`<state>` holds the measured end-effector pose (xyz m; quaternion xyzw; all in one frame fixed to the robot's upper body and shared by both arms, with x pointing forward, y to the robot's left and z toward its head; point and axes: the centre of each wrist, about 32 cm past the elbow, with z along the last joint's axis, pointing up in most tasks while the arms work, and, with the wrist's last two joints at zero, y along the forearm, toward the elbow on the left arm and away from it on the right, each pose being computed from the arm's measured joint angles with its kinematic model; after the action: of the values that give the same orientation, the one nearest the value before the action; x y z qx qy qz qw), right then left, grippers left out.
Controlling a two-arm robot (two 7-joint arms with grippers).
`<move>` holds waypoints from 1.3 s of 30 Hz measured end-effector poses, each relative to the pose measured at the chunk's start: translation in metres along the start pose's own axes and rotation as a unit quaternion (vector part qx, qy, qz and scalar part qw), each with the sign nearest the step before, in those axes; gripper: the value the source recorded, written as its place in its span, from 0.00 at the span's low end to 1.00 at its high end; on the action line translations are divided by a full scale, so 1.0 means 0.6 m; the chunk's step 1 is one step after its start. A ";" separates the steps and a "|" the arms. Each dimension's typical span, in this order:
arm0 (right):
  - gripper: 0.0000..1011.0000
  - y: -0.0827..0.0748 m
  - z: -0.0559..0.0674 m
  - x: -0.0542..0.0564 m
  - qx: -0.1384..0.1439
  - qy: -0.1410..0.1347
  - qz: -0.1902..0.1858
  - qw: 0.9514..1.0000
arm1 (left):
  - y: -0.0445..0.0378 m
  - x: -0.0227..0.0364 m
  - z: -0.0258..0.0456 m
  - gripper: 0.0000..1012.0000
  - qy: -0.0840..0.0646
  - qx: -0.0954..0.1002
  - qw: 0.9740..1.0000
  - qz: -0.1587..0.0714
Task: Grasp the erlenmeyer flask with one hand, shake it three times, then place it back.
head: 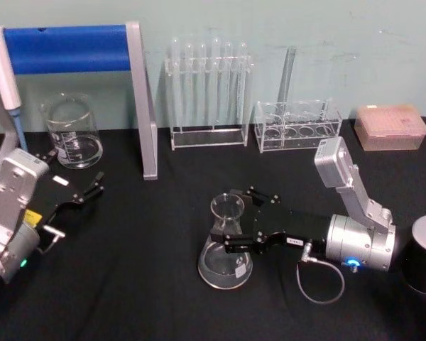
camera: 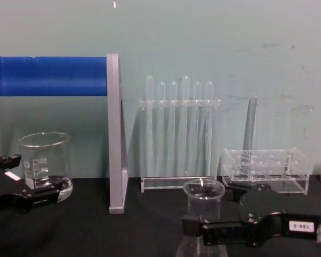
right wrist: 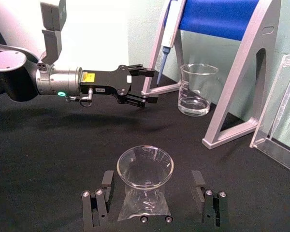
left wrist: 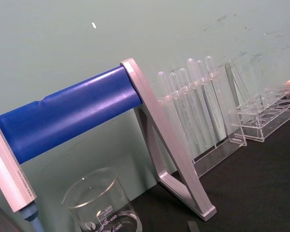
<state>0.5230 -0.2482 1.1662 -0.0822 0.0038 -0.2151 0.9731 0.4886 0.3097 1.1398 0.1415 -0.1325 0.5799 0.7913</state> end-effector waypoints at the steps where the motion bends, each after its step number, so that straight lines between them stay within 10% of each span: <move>1: 0.99 0.000 0.000 0.000 0.000 0.000 0.000 1.000 | 0.000 0.0000 0.000 0.99 0.000 0.000 1.000 0.000; 23: 0.98 0.000 0.000 0.000 0.001 -0.001 0.000 1.000 | 0.000 -0.0001 0.000 0.99 0.000 0.000 1.000 0.000; 39: 0.56 0.000 0.000 0.000 0.001 0.000 0.001 1.000 | 0.000 0.0000 0.000 0.99 0.000 0.000 1.000 0.000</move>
<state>0.5229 -0.2484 1.1665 -0.0810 0.0035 -0.2145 0.9734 0.4886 0.3097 1.1398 0.1415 -0.1325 0.5799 0.7913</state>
